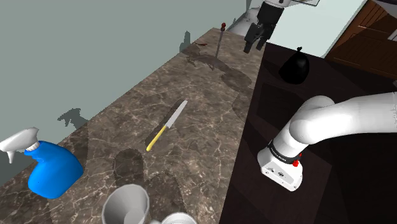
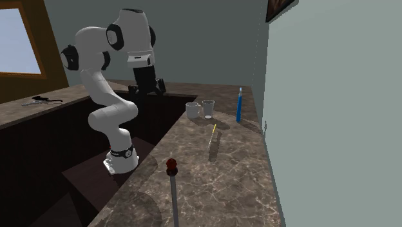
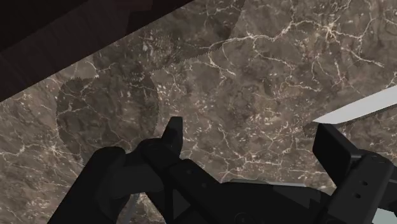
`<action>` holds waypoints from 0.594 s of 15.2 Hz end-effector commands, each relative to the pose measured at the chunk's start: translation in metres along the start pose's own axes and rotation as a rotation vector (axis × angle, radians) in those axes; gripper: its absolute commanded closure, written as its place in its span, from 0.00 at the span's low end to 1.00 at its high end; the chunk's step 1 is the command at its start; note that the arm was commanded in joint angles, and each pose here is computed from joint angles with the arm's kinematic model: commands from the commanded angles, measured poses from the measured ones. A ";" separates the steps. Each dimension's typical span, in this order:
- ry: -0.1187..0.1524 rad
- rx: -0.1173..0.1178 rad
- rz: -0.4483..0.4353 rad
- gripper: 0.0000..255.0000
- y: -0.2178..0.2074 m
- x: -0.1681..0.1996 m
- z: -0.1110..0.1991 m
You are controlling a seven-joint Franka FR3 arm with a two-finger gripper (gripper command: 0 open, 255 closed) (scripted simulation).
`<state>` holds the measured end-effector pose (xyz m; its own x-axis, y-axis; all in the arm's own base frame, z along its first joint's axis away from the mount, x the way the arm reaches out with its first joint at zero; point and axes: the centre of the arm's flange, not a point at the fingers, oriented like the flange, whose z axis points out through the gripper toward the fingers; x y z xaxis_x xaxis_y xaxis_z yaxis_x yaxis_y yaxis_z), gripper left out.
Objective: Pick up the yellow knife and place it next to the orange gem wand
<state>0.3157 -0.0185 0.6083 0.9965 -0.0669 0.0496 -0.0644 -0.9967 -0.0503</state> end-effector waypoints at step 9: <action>-0.027 -0.057 0.264 0.00 -0.097 -0.014 0.054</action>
<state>0.3119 0.0684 0.5645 0.9578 -0.2868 0.0191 -0.2867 -0.9580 -0.0084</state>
